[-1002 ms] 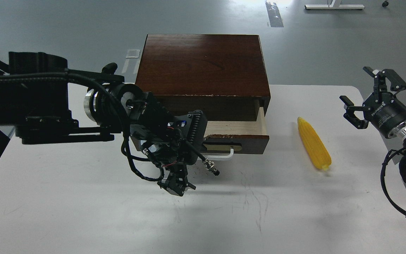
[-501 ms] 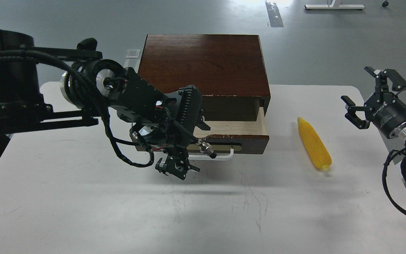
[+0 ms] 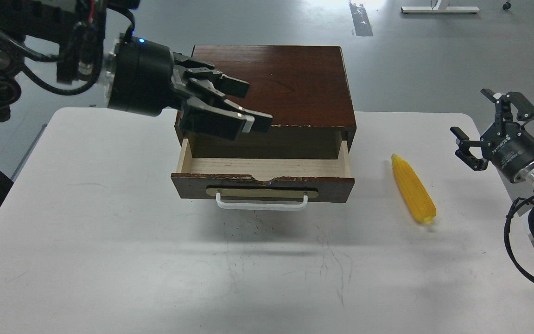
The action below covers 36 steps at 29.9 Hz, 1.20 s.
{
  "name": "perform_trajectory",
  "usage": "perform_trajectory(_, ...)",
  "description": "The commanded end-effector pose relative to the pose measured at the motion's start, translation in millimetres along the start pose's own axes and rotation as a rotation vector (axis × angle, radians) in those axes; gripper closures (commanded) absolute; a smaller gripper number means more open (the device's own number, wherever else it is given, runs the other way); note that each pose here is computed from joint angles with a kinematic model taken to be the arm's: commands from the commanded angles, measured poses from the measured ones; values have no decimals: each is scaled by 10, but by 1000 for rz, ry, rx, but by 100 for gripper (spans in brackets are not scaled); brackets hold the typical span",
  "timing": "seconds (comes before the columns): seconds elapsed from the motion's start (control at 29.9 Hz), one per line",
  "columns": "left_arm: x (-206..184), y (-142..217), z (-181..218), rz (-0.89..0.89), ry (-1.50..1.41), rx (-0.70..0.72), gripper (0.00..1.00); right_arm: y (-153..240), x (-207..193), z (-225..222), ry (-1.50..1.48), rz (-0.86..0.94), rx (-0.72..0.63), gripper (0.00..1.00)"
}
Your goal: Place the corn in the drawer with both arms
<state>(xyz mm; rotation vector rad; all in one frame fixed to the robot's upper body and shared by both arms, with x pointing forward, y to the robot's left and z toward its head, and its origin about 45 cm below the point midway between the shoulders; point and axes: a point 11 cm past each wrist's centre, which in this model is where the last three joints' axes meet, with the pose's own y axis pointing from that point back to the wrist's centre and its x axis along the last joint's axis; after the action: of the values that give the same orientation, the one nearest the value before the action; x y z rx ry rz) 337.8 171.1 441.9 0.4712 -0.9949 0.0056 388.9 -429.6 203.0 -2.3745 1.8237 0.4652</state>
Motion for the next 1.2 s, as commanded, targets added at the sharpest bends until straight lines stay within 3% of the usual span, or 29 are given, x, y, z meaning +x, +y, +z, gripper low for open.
perform_trajectory(0.0,1,181,-191,148,277,-51,1,9,5,9,4,0,-5,0)
perform_trajectory(0.13,-151,457,-587,358,619,-77,1,11,1,22,12,-4,-12,0)
perform_trajectory(0.53,-931,1156,-1588,756,1150,35,1,139,23,-126,247,-89,-113,0)
perform_trajectory(0.87,-1391,1224,-1760,873,1362,31,1,262,-8,-448,745,-269,-295,0)
perform_trajectory(1.17,-1431,1253,-1762,885,1371,31,1,321,-28,-4,1158,-503,-574,0)
